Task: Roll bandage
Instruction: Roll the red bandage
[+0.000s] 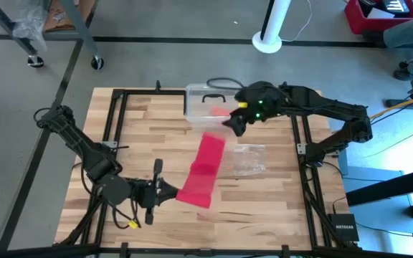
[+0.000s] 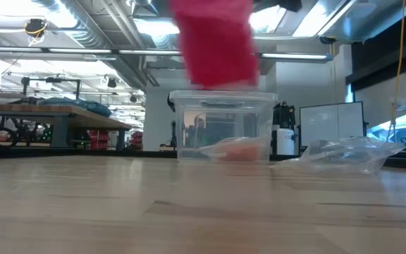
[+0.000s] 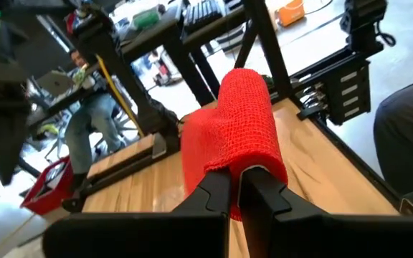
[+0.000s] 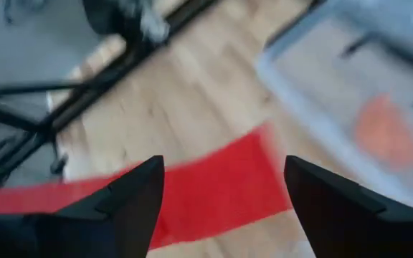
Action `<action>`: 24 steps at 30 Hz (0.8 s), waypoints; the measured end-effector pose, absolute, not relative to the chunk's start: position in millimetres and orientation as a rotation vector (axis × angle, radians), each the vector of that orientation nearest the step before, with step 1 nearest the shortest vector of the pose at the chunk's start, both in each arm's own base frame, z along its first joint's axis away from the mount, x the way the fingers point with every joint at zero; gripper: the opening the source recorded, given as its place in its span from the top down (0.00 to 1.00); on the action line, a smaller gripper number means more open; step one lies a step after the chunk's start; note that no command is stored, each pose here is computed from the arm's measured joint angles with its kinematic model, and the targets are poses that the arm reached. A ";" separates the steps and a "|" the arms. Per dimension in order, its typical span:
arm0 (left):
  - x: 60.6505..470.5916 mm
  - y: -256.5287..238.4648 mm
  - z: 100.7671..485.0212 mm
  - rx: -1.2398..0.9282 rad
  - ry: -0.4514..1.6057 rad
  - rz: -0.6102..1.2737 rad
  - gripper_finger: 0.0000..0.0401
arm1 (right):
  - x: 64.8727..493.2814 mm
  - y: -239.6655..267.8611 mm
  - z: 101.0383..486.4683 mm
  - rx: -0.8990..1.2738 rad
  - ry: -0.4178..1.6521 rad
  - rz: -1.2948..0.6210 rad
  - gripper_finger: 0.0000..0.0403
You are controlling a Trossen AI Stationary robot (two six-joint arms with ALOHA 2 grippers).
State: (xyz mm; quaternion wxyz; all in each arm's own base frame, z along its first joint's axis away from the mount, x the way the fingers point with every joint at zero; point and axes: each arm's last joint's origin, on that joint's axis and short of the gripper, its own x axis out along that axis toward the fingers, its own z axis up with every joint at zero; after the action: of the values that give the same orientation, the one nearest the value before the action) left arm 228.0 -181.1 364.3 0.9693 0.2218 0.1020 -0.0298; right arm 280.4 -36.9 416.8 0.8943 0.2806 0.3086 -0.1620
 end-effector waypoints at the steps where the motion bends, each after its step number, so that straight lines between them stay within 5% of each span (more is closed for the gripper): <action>1: 228.7 -180.0 363.7 0.443 0.213 -0.056 0.99 | 280.9 -38.4 419.6 0.567 0.601 -0.368 0.28; 10: 223.6 -189.9 380.4 0.440 0.065 -0.068 0.99 | 278.2 -40.8 416.7 0.431 0.632 -0.445 0.28; 14: 215.1 -194.8 401.3 0.468 -0.075 0.067 0.99 | 265.2 -28.7 424.8 0.339 0.622 -0.453 0.28; 24: 196.7 -161.1 497.4 0.357 -0.238 0.284 0.99 | 238.7 11.9 426.7 0.160 0.594 -0.379 0.28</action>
State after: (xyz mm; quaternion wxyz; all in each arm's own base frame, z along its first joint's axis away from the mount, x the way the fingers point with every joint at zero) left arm 196.7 -161.1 497.4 0.9671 0.1764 -0.1176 0.1403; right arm 238.7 11.9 426.7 0.9355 0.0781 0.2907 -0.1853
